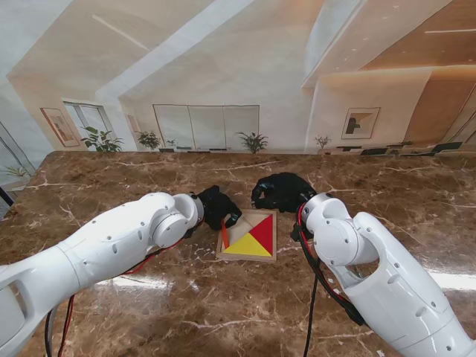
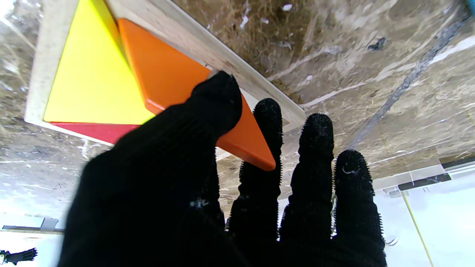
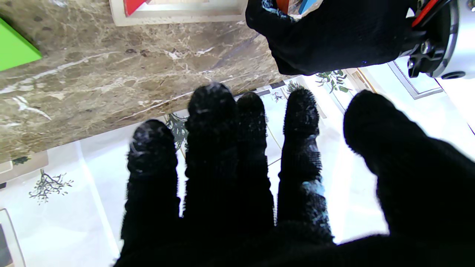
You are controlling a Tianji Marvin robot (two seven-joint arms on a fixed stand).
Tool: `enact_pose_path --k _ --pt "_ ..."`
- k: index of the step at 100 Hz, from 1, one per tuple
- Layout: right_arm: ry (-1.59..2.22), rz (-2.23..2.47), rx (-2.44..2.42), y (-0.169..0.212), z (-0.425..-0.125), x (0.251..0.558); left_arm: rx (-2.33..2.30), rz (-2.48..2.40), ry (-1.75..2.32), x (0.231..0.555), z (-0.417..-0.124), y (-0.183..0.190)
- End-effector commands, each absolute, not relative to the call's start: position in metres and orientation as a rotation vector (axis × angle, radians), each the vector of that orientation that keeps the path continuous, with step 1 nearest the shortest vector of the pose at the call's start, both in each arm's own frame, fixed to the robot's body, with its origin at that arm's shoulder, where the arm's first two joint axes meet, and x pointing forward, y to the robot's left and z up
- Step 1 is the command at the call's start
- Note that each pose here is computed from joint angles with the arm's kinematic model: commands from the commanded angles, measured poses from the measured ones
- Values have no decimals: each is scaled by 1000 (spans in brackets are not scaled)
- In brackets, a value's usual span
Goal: Assemble the tangram pieces into a square
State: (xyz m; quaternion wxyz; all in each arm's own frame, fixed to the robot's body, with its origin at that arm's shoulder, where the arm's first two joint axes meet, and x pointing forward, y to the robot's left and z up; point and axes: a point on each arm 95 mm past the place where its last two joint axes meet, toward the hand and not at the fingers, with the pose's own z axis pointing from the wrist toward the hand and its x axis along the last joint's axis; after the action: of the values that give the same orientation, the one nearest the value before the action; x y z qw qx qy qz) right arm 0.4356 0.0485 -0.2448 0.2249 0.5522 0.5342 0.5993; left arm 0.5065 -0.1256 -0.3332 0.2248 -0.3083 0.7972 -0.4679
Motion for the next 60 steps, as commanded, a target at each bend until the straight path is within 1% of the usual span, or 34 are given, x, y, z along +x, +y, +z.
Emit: enact_pose_path --k 1,60 --pt "1492 1637 1552 47 -251 434 -850 -1285 2200 508 -334 -127" --pt "1499 1630 1564 47 -253 433 -886 -1280 2205 510 -343 -131"
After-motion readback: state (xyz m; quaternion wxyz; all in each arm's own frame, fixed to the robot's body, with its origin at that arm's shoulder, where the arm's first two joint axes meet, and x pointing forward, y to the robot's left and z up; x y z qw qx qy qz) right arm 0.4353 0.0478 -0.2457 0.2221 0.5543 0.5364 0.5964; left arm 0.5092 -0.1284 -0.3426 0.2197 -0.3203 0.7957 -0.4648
